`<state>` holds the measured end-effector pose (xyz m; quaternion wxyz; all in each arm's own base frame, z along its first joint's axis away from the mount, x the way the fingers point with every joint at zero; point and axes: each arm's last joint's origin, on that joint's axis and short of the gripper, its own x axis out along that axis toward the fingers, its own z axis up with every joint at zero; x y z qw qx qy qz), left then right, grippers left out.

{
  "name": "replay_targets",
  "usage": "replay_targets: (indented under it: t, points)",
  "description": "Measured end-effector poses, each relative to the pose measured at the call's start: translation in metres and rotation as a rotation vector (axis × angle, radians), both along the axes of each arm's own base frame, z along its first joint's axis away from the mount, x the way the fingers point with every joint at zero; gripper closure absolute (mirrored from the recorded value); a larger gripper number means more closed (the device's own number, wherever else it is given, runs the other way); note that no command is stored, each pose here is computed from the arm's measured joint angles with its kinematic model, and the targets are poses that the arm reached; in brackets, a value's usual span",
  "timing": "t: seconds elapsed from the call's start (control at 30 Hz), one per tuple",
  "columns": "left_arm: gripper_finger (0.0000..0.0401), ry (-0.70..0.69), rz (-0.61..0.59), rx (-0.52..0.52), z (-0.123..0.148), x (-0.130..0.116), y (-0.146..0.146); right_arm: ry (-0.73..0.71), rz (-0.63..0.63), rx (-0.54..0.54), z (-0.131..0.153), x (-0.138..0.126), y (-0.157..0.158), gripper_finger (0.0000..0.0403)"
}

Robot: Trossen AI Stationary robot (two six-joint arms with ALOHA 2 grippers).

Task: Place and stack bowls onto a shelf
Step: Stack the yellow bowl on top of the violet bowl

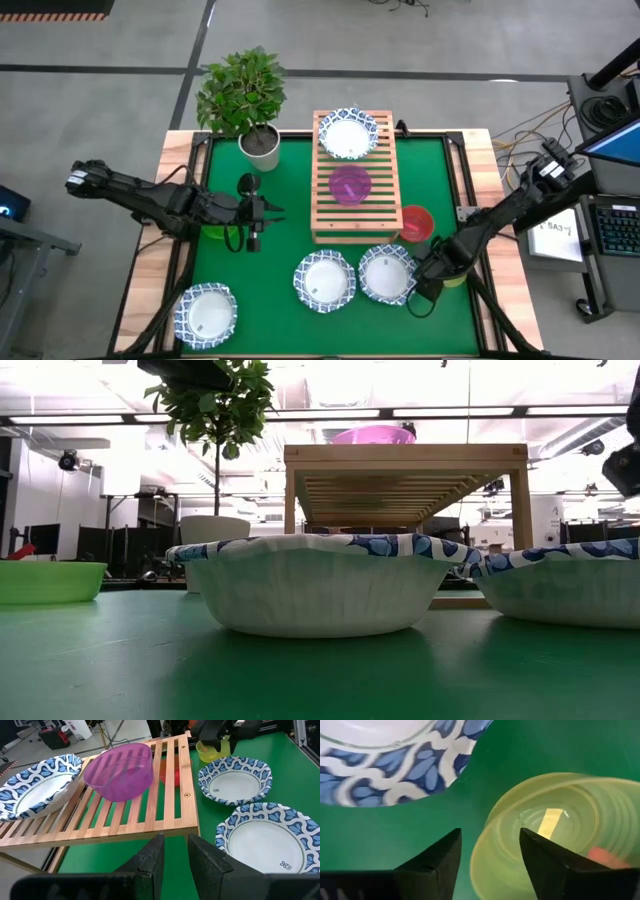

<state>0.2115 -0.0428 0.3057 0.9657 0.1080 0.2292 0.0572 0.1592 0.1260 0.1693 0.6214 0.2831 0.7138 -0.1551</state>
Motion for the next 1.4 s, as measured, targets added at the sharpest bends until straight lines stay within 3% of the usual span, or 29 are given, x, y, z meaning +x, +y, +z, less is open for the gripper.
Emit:
replay_targets:
  t: [0.13,0.37,0.6,0.87,0.97,1.17,1.4]
  points:
    - [0.0333,0.0,0.0,0.0,0.0,0.0,0.0,0.021,0.026,-0.018,-0.008,0.003,0.002,0.026]
    - [0.0333,0.0,0.0,0.0,0.0,0.0,0.0,0.064,0.029,0.017,-0.009,0.002,0.003,0.0381]
    - [0.0333,0.0,0.0,0.0,0.0,0.0,0.0,0.065,0.022,0.093,0.016,-0.005,0.001,0.0393]
    - [0.0333,0.0,0.0,0.0,0.0,0.0,0.0,0.041,-0.079,0.09,0.077,-0.019,-0.011,0.0394]
    - [0.0333,0.0,0.0,0.0,0.0,0.0,0.0,-0.037,-0.11,0.034,0.104,-0.024,-0.018,0.0394]
    - [0.0333,0.0,0.0,0.0,0.0,0.0,0.0,-0.377,-0.076,-0.161,0.155,-0.025,-0.032,0.0394]
    - [0.0333,0.0,0.0,0.0,0.0,0.0,0.0,-0.814,0.06,-0.584,0.201,-0.015,-0.042,0.0394]
